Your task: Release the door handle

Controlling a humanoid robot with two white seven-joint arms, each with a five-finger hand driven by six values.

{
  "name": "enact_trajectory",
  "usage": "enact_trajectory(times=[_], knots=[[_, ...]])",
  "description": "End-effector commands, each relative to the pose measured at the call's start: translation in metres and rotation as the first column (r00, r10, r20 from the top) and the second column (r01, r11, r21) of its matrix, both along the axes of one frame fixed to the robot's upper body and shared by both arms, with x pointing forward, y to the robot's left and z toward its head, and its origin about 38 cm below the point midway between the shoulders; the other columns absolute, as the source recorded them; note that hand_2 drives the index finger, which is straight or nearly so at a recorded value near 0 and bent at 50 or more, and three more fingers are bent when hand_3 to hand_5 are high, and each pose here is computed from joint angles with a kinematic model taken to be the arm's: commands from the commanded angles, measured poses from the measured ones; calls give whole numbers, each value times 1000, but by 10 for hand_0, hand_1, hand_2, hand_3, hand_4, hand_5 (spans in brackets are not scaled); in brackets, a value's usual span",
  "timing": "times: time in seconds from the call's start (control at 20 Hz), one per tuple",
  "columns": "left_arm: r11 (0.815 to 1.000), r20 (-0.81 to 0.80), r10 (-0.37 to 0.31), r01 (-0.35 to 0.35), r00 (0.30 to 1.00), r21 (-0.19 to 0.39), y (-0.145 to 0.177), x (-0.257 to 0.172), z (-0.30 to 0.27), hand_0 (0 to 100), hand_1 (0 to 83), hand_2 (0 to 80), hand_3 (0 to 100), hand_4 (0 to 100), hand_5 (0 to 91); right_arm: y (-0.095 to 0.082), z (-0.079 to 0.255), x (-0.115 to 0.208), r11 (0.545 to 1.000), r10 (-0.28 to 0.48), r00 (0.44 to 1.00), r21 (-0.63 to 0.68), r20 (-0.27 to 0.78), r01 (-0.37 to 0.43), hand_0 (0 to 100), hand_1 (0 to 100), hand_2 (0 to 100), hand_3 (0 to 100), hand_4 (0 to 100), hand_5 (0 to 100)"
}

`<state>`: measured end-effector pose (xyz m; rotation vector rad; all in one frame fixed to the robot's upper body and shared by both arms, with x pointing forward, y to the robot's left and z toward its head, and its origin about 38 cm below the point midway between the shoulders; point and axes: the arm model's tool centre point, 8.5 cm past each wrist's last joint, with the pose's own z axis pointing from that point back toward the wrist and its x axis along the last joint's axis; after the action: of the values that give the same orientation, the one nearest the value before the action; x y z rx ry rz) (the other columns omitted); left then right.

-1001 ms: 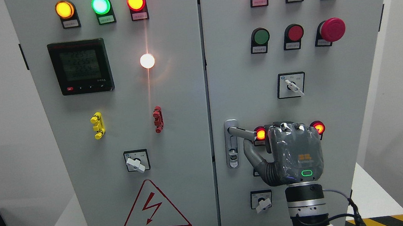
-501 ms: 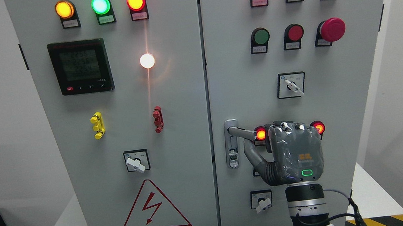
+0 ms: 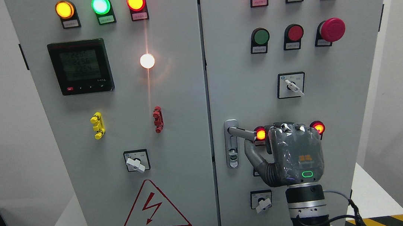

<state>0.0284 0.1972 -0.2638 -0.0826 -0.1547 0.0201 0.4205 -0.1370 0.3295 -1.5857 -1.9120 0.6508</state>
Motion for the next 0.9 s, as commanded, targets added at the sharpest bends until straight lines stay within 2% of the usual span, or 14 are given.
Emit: enact_trajectory(times=[0.0,0.25,0.6,0.75,0.8,0.85], knots=[[1000,-9,1,-1,1000,0,0,-6,0,120,556,0,0,0,0,3,-7,-4,1000,9,1000,-2,-12,-9,468,421,921,1000,1000,1000],[1000,-9,1,-1,1000,0,0,-6,0,120,556,0,0,0,0,1,-16,-14,1000,15,1000,0,-17,-15,473,418,906,1000,1000,1000],[1000,-9,1,-1,1000,0,0,-6,0,120,556,0,0,0,0,-6,-38,-38,999,45,999,-23,-26,-45,483,411,794,1000,977,1000],[1000,-9,1,-1,1000,0,0,-6,0,120,556,0,0,0,0,-19,-43,-46,998,50,999,-40,-14,-50,487,398,681,1000,921,954],[1000,-9,1,-1,1000,0,0,-6,0,120,556,0,0,0,0,-23,-46,-51,997,56,998,-50,-12,-56,489,391,655,975,901,934],[1000,-9,1,-1,1000,1,1,-6,0,120,556,0,0,0,0,-29,-49,-55,997,56,998,-59,-9,-57,490,385,606,899,861,883]])
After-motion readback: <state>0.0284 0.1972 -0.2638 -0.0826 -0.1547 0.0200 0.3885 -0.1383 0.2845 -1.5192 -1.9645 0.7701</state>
